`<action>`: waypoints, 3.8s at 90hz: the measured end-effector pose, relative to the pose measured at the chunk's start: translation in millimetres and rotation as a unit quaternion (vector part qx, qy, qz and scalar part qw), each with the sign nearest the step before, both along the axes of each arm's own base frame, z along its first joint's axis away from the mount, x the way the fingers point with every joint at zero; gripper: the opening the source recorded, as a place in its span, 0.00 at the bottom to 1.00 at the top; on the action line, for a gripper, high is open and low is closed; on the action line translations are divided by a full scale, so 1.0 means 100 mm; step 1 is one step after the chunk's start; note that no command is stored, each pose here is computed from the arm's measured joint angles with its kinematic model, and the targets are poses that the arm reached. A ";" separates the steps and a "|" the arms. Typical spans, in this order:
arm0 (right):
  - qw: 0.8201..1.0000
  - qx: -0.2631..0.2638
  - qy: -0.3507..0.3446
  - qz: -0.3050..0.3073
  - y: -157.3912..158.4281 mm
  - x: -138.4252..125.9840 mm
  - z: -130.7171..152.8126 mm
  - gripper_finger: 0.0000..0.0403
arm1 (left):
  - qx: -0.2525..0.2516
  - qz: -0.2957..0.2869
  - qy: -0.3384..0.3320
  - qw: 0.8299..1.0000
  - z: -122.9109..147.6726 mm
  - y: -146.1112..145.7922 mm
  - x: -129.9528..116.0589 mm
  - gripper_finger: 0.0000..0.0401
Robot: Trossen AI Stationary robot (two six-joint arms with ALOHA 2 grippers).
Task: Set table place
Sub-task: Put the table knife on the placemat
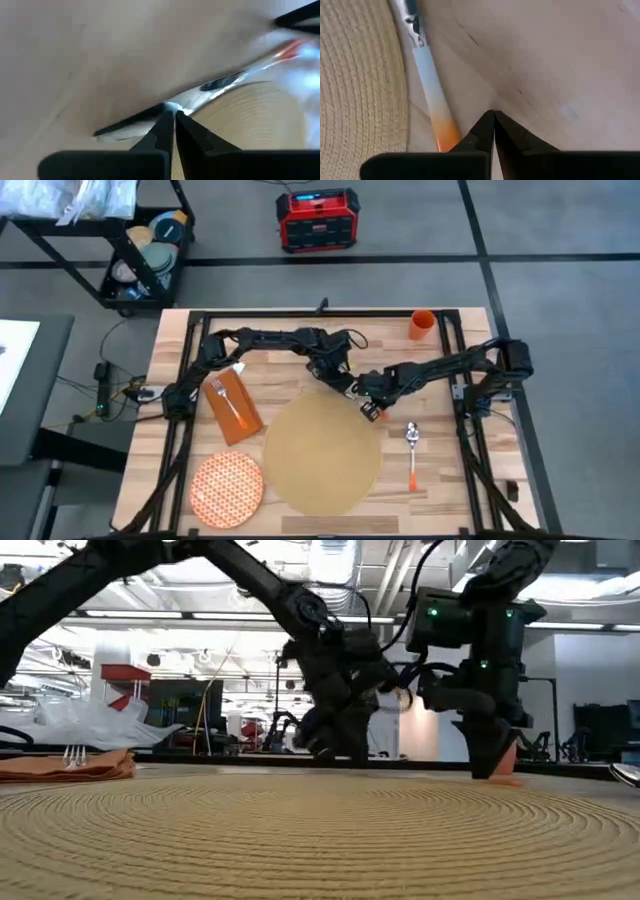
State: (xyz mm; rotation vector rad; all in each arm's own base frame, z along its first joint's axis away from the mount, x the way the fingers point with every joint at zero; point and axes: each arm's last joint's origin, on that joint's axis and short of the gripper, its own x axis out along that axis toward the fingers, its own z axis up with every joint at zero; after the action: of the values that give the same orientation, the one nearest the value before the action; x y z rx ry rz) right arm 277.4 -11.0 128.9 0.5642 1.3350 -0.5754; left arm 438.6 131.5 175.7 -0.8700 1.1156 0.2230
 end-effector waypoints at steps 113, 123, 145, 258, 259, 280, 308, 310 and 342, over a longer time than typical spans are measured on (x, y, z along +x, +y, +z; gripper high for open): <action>0.994 0.019 -0.079 0.070 0.24 0.22 0.09 0.07 | 0.070 -0.168 0.052 0.982 0.25 -0.53 -0.35 0.00; 0.994 0.033 -0.085 0.055 0.20 0.24 0.09 0.16 | 0.072 -0.167 0.049 0.982 0.26 -0.52 -0.35 0.00; 0.994 0.051 -0.090 0.030 0.05 0.24 0.09 0.30 | 0.075 -0.161 0.038 0.983 0.26 -0.51 -0.32 0.00; 0.999 -0.034 0.006 0.041 -0.03 0.25 -0.10 0.14 | 0.085 -0.151 0.010 0.985 0.28 -0.50 -0.27 0.00; 0.999 -0.034 0.006 0.041 -0.03 0.25 -0.10 0.12 | 0.085 -0.151 0.010 0.985 0.28 -0.50 -0.26 0.00; 0.999 -0.031 0.014 0.026 -0.07 0.26 -0.05 0.00 | 0.086 -0.154 0.009 0.984 0.28 -0.50 -0.27 0.00; 0.997 -0.032 0.015 0.061 0.03 0.40 0.13 0.00 | 0.080 -0.173 0.068 0.979 0.25 -0.51 -0.38 0.00; 0.997 -0.039 0.020 0.063 0.05 0.40 0.15 0.00 | 0.087 -0.177 0.079 0.977 0.25 -0.50 -0.40 0.00; 0.994 -0.065 0.029 0.078 0.05 0.41 0.21 0.00 | 0.079 -0.180 0.122 0.973 0.24 -0.53 -0.48 0.00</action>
State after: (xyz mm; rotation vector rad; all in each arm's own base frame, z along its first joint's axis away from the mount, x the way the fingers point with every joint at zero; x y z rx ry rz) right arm 318.8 -6.0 149.5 0.3357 1.3718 -0.5485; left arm 390.3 78.5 199.6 -0.4950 1.4433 0.1166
